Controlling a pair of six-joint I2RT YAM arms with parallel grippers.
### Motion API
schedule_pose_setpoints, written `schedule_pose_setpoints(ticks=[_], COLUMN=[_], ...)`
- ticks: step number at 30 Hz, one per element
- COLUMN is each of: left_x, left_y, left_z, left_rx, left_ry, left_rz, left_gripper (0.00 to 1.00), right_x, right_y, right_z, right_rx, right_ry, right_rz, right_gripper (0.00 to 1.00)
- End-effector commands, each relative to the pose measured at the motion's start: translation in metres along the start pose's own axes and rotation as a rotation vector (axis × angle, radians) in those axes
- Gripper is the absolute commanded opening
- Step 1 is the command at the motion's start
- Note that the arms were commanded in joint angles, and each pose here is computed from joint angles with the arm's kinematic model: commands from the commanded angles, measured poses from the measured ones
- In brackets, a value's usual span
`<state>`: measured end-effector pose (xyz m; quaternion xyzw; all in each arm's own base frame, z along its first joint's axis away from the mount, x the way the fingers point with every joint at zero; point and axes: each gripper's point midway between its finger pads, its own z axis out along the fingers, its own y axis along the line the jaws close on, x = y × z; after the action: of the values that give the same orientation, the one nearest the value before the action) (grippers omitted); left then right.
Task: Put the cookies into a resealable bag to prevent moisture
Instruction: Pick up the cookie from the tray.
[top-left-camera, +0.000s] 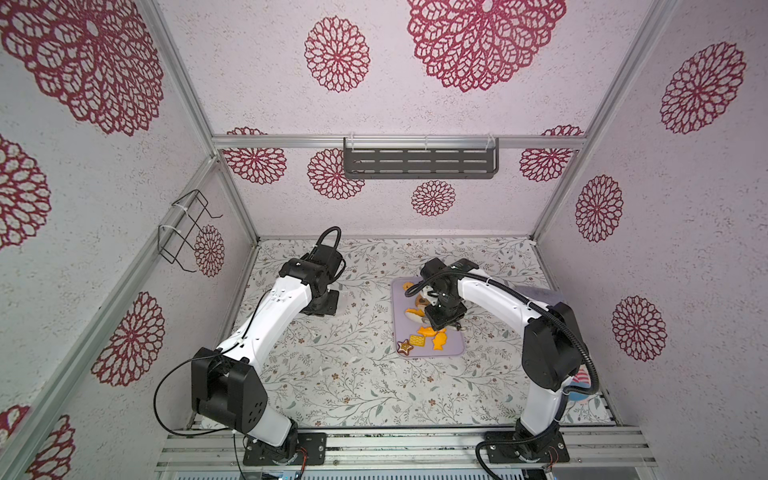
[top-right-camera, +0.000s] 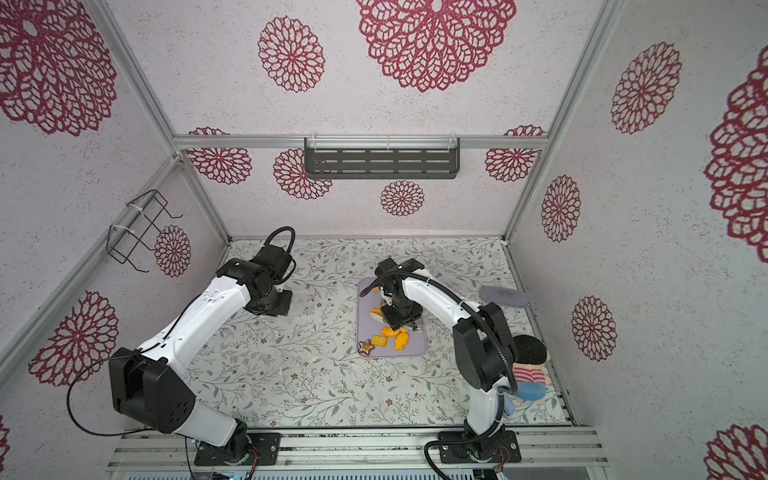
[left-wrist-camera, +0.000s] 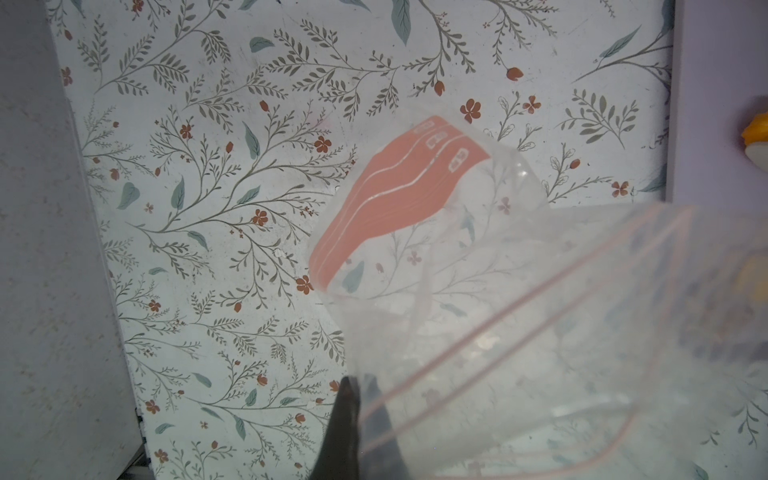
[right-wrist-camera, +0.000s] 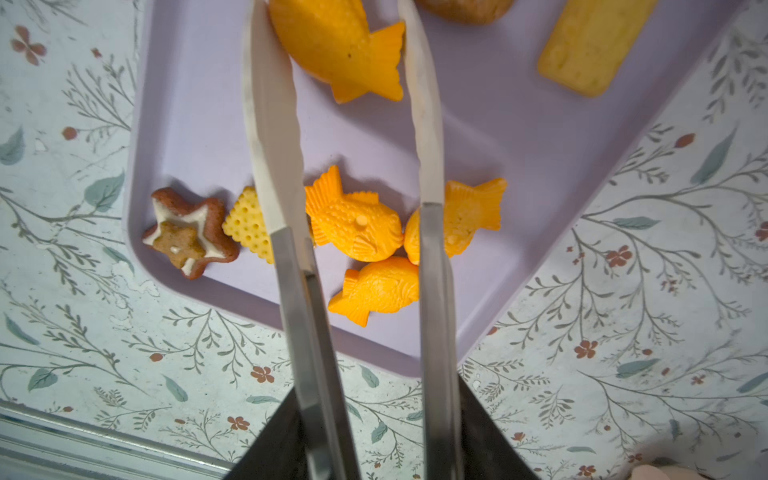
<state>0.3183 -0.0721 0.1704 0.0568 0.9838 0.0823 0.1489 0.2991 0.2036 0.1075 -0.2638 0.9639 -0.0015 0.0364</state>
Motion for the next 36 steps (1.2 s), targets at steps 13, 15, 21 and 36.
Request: schedule_pose_setpoints(ticks=[13, 15, 21, 36], left_x=[-0.001, 0.0, -0.003, -0.016], left_y=[0.001, 0.002, -0.001, -0.017], left_z=[-0.003, -0.003, -0.005, -0.003], left_rx=[-0.01, -0.012, 0.008, 0.09], left_ry=[-0.013, -0.012, -0.03, -0.055], left_rz=[0.022, 0.023, 0.022, 0.011], left_gripper=[0.0, 0.0, 0.0, 0.0], right_x=[0.009, 0.01, 0.008, 0.006], right_y=[0.006, 0.006, 0.001, 0.058], right_z=[0.001, -0.001, -0.021, -0.1], right_rx=[0.034, 0.04, 0.068, -0.232], right_ry=[0.068, 0.068, 0.012, -0.281], right_rz=[-0.077, -0.082, -0.087, -0.151], right_gripper=[0.48, 0.45, 0.38, 0.34])
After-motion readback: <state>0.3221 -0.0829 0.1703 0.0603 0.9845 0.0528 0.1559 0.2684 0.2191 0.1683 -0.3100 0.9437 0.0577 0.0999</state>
